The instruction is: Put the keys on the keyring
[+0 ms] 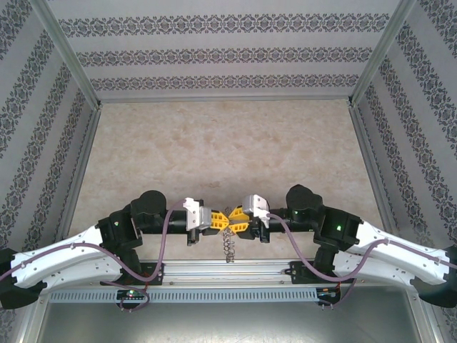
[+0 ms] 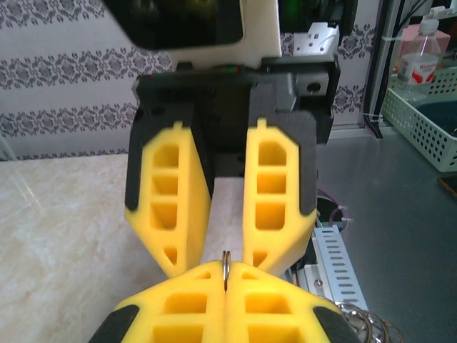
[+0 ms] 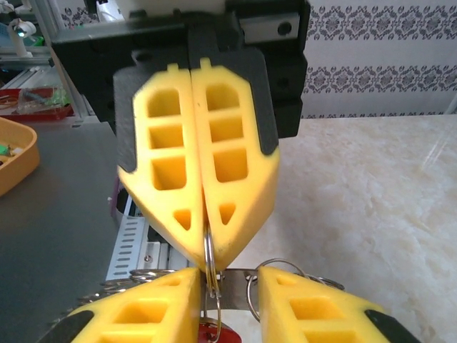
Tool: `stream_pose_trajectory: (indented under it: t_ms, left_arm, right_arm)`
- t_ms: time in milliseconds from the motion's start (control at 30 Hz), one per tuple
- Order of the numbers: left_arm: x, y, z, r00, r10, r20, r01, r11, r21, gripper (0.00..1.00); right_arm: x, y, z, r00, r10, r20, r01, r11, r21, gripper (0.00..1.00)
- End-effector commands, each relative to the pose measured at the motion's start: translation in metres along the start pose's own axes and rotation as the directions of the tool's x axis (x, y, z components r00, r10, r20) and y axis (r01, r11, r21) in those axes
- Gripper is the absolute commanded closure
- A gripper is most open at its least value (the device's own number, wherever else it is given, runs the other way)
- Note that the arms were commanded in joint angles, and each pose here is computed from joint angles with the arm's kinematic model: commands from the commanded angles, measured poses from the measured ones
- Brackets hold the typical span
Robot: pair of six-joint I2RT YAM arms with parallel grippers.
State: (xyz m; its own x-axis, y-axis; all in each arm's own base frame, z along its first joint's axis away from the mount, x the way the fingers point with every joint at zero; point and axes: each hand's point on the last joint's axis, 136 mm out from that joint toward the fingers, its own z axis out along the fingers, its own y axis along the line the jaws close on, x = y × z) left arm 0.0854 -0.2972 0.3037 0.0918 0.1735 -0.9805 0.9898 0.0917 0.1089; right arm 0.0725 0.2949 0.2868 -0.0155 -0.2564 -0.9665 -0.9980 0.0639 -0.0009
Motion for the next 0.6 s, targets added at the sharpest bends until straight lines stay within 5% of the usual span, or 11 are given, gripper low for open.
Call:
stream_pose_trajectory:
  t_ms: [0,367,500,567]
  left_arm:
    - [-0.033,-0.006,-0.006,0.991,0.030,0.133,-0.034,0.999,0.023,1.00]
    - [-0.035,-0.006,-0.006,0.989,0.014,0.147,-0.018,0.999,0.030,1.00]
    - [-0.024,0.001,-0.001,0.999,0.001,0.041,-0.001,1.000,0.011,0.99]
    - [-0.015,0.009,-0.002,0.999,0.001,-0.048,-0.003,0.999,-0.032,0.88]
  right_arm:
    - [-0.005,0.004,0.003,1.000,-0.023,0.017,0.023,1.000,-0.017,0.75]
    - [-0.009,0.004,-0.004,0.997,-0.054,0.046,0.054,0.999,0.000,1.00]
    - [-0.012,0.000,-0.014,0.995,-0.072,0.065,0.069,0.996,0.048,1.00]
    - [-0.011,-0.005,-0.020,0.995,-0.078,0.059,0.073,0.993,0.089,1.00]
